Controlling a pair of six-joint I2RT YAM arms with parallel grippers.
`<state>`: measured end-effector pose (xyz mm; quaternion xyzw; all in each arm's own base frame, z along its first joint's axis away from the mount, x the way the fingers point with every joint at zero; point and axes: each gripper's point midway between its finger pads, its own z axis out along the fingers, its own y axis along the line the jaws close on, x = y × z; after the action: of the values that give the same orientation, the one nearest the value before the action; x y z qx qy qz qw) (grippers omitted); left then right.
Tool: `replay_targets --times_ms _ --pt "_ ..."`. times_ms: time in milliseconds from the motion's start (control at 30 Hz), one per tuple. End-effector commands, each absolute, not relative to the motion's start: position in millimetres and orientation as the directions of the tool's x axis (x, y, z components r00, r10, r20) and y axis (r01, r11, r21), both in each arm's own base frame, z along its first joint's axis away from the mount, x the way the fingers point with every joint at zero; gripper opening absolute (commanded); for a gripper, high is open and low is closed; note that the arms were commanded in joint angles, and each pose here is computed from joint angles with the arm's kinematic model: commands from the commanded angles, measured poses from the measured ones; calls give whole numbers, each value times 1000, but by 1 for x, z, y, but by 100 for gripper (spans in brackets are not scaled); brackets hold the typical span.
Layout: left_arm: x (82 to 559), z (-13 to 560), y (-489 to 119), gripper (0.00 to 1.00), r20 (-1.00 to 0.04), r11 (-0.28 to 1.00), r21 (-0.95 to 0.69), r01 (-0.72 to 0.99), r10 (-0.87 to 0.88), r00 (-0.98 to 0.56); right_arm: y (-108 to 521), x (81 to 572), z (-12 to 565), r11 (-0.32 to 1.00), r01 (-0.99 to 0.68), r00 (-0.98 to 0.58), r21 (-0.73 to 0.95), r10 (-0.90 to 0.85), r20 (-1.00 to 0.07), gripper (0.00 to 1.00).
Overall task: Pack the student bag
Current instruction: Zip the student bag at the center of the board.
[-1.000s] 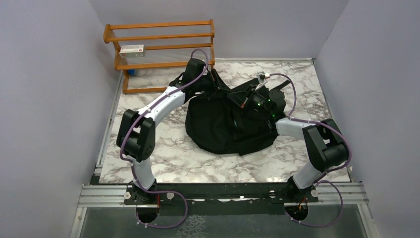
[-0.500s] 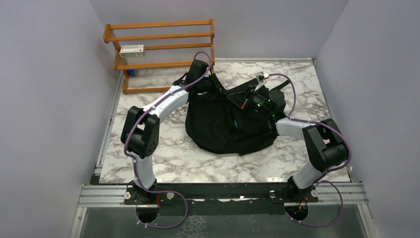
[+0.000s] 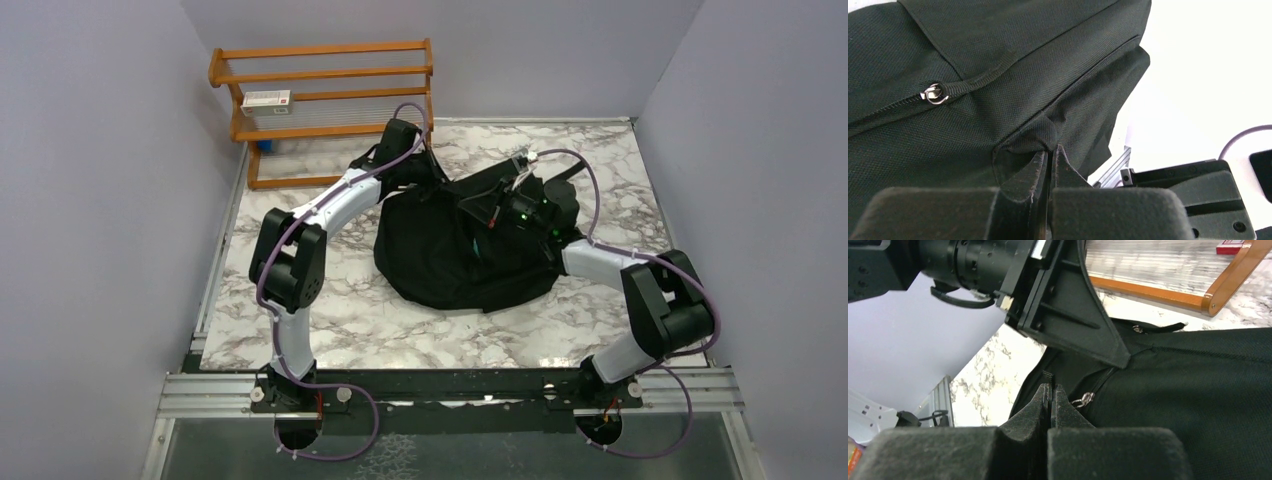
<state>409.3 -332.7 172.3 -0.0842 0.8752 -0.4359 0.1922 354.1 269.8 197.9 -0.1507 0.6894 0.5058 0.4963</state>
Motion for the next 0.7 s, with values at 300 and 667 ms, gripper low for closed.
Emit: replay_targets --times_ms 300,667 --pt "458 173 -301 0 -344 635 -771 48 -351 -871 274 306 195 337 -798 -495 499 103 -863 1" --pt "488 162 -293 0 -403 675 -730 105 -301 -864 259 278 173 386 -761 -568 522 -7 -823 1"
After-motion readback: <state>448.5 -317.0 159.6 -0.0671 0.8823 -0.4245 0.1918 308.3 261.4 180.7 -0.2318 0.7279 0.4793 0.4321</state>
